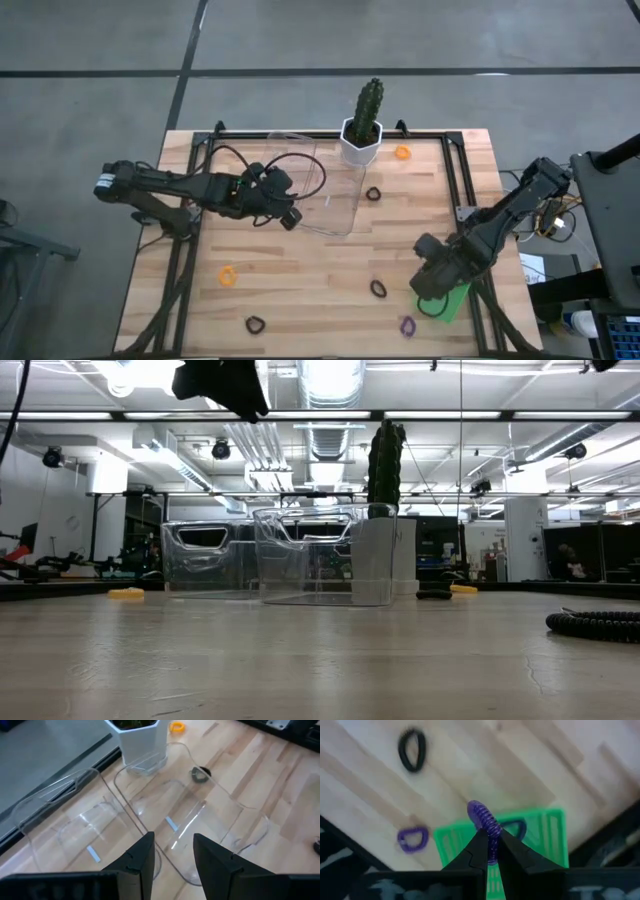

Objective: Sort items
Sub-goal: Put the left purple keychain into the green bin

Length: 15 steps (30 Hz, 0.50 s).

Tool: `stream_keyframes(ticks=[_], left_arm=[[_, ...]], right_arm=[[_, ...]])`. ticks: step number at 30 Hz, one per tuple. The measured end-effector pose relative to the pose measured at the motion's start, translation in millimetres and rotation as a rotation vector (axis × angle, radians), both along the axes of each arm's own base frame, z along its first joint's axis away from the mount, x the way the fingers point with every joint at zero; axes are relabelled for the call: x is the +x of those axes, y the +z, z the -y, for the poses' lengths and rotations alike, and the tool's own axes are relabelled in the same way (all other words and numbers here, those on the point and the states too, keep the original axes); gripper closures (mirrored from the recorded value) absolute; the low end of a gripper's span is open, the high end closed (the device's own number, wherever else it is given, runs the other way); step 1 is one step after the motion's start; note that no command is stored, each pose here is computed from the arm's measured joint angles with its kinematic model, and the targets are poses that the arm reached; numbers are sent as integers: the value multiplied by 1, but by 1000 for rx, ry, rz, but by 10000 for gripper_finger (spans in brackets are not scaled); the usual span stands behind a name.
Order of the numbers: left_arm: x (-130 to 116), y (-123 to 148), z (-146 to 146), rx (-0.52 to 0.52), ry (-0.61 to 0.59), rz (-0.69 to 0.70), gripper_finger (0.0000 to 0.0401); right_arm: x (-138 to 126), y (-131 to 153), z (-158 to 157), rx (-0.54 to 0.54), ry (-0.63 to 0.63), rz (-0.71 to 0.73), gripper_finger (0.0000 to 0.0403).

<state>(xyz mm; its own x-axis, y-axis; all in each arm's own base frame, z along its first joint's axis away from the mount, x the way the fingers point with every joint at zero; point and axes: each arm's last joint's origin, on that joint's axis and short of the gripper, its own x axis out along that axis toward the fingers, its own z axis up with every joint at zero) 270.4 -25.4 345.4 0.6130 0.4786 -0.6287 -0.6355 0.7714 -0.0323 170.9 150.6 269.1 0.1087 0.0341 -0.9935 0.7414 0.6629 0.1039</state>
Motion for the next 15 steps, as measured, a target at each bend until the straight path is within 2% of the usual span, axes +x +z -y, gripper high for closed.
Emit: stream_keyframes(ticks=[9,15], left_arm=[[-3,2,5,1,-23,9,273],[-3,-4,5,5,-22,-8,273]], right_arm=[[-20,-1,-21,96,-38,-74,379],[-27,-15,-32,148,-58,-81,378]])
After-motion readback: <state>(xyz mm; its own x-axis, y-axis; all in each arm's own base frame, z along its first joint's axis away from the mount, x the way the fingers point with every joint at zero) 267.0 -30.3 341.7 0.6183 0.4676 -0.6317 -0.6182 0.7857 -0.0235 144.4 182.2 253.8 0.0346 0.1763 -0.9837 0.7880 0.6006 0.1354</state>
